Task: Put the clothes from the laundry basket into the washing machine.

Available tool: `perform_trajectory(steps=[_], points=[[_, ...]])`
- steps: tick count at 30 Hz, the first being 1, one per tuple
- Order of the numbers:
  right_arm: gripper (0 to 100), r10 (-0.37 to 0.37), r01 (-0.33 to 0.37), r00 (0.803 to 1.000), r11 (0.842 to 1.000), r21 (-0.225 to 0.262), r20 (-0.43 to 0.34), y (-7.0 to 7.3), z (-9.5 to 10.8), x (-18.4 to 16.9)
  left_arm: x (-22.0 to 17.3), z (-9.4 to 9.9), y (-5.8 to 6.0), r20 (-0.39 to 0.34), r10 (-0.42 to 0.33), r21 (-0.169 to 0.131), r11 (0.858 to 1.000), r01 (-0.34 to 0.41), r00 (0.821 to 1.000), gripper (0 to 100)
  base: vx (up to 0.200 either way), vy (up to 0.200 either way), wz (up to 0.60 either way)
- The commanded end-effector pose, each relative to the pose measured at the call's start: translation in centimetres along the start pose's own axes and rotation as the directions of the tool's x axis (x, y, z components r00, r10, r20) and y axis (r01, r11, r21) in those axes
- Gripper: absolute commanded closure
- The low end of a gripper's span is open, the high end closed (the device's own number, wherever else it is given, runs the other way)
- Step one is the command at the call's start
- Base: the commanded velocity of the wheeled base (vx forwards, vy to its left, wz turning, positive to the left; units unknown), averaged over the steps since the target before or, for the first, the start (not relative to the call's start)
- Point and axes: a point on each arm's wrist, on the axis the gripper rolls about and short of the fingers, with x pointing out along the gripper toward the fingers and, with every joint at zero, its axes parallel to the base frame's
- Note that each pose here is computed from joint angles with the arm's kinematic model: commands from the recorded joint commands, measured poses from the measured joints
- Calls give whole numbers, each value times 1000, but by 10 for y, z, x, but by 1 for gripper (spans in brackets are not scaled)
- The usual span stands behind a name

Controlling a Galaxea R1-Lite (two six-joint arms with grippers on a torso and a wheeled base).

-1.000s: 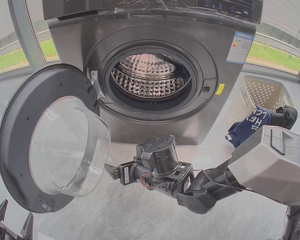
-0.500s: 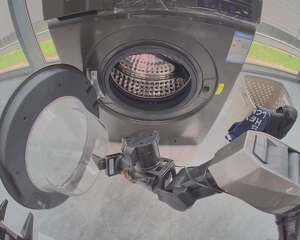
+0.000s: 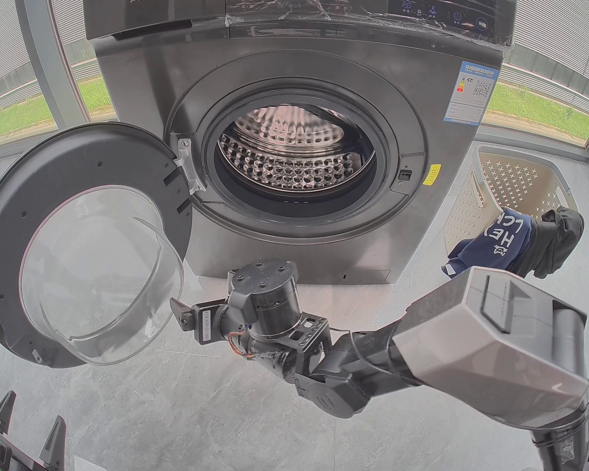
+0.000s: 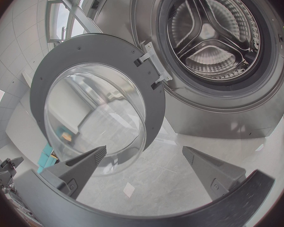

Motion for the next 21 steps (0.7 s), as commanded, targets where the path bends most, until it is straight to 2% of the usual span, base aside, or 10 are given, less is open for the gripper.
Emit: perform_trajectory(steps=[1, 5, 8, 10, 13, 16, 18, 19, 21], points=[[0, -70, 70, 996, 997, 12, 46, -28, 52, -48, 0, -5, 0, -1, 0, -1, 1000, 0, 1000, 0, 0, 0, 0], [0, -135, 136, 988, 991, -3, 70, -52, 84, -109, 0, -5, 0, 0, 0, -1, 1000, 0, 1000, 0, 0, 0, 0], [0, -230, 237, 970, 968, -86, 82, -85, 96, -173, 0, -5, 0, 0, 0, -1, 1000, 0, 1000, 0, 0, 0, 0], [0, -261, 272, 958, 958, -85, 121, -95, 101, -212, 0, -5, 0, -1, 0, -1, 1000, 0, 1000, 0, 0, 0, 0], [0, -297, 314, 938, 946, -74, 177, -104, 99, -265, 0, -5, 0, 0, 0, -1, 1000, 0, 1000, 0, 0, 0, 0], [0, -351, 373, 904, 926, -52, 245, -111, 94, -318, 0, -5, 0, -1, 0, -1, 1000, 0, 1000, 0, 0, 0, 0], [0, -356, 381, 896, 923, -48, 264, -111, 92, -330, 0, -5, 0, -1, 0, -1, 1000, 0, 1000, 0, 0, 0, 0], [0, -381, 414, 868, 909, -41, 318, -111, 84, -362, 0, -5, 0, 0, 0, -1, 1000, 0, 1000, 0, 0, 0, 0], [0, -427, 469, 834, 882, -41, 350, -114, 70, -387, 0, -5, 0, -1, 0, -1, 1000, 0, 1000, 0, 0, 0, 0]])
